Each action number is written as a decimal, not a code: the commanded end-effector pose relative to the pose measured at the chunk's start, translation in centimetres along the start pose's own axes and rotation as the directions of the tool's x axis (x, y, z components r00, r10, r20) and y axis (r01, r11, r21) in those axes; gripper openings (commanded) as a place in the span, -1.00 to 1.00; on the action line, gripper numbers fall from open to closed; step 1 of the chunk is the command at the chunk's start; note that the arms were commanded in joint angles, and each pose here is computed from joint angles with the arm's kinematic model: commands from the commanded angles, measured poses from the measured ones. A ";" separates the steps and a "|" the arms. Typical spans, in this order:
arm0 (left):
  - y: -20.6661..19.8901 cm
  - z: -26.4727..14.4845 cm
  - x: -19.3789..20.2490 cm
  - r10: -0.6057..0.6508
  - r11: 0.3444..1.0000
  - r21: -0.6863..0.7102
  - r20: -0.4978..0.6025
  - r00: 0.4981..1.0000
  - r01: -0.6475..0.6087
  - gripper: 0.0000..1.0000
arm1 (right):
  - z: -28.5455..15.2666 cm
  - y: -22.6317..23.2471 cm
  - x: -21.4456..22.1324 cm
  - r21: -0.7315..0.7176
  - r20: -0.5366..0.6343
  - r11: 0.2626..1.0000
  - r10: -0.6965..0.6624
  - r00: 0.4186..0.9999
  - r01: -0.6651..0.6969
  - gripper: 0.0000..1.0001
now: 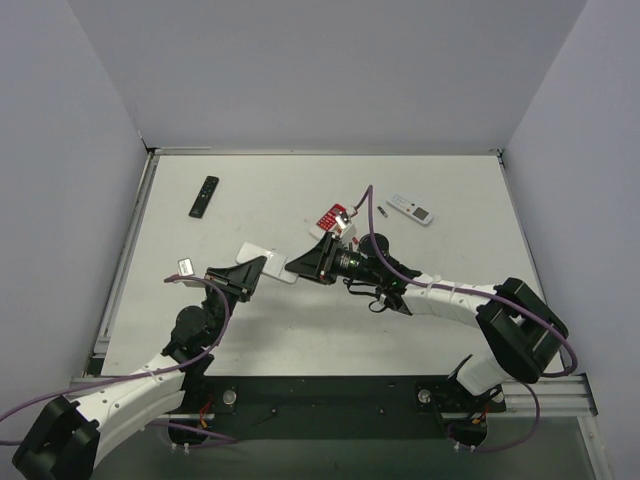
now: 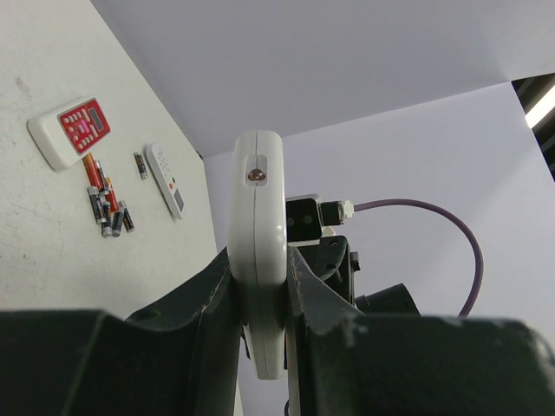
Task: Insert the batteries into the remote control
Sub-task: Remove the battery cover from the remote control, then place the battery cover at the center of the board, then pick up the battery from the center of the board.
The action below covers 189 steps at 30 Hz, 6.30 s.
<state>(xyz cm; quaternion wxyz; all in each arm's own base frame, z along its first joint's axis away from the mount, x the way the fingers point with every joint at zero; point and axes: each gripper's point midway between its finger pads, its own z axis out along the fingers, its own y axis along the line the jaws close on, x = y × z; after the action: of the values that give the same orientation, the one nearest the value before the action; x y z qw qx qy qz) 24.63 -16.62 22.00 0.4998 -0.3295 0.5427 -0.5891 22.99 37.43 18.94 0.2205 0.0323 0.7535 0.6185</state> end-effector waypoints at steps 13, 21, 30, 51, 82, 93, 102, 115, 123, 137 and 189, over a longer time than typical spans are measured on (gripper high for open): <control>-0.7 -0.1 -1.7 0.028 0.998 0.059 0.058 0.998 -0.031 -1.00 | -1.3 -3.6 -0.2 0.127 0.013 0.992 0.010 1.000 -0.012 -0.45; 2.2 -0.1 -0.5 0.074 0.997 -0.031 0.011 0.997 -0.074 -1.00 | -1.4 -4.3 -1.5 0.118 0.043 0.992 0.035 0.998 -0.040 -0.45; 3.7 0.4 0.3 0.069 0.995 -0.068 -0.012 0.998 -0.069 -1.00 | -1.1 -4.4 -1.4 0.084 0.032 0.995 0.048 0.998 -0.050 -0.53; 4.1 0.7 0.1 0.063 0.994 -0.090 0.014 0.998 -0.062 -1.00 | -1.0 -3.9 -1.1 0.033 0.018 0.996 0.088 0.996 -0.088 -0.81; 11.2 -3.0 -3.2 0.125 0.944 -0.319 0.088 0.988 -0.090 -1.00 | -5.0 -9.0 -3.4 0.151 0.067 0.985 0.072 0.995 -0.082 -1.00; 9.8 -3.9 -2.5 0.148 0.957 -0.255 0.013 0.989 -0.140 -1.00 | -6.2 -15.7 -2.7 0.375 0.033 0.922 0.093 0.995 -0.098 -1.00; 8.7 -3.8 -1.6 0.138 0.970 -0.199 -0.027 0.990 -0.140 -1.00 | -6.6 -19.8 -2.2 0.510 0.019 0.856 0.087 0.996 -0.085 -1.00; 7.8 -3.8 -0.5 0.140 0.978 -0.143 -0.086 0.986 -0.152 -1.00 | -11.8 -24.0 -0.4 0.727 0.015 0.683 0.088 0.996 -0.072 -0.38; 7.6 -3.9 0.1 0.162 0.975 -0.132 -0.130 0.978 -0.179 -1.00 | -14.8 -23.2 -1.9 0.808 -0.022 0.587 -0.045 0.999 0.044 0.25; 6.1 -3.9 3.3 0.266 0.953 -0.049 -0.339 0.902 -0.299 -1.00 | -16.8 -18.4 -13.4 0.907 -0.130 0.353 -0.290 0.948 0.232 0.17; 5.2 -4.3 5.9 0.279 0.948 0.010 -0.504 0.817 -0.318 -1.00 | -9.9 -26.7 -16.3 0.641 -0.738 0.222 -0.086 0.669 0.735 -0.49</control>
<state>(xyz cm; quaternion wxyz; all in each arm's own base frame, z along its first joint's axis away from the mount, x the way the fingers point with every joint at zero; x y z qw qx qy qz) 19.79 -20.10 12.56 0.3942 -0.1104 0.7446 -0.5273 41.17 18.01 1.01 0.1377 -0.2273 0.9639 0.0133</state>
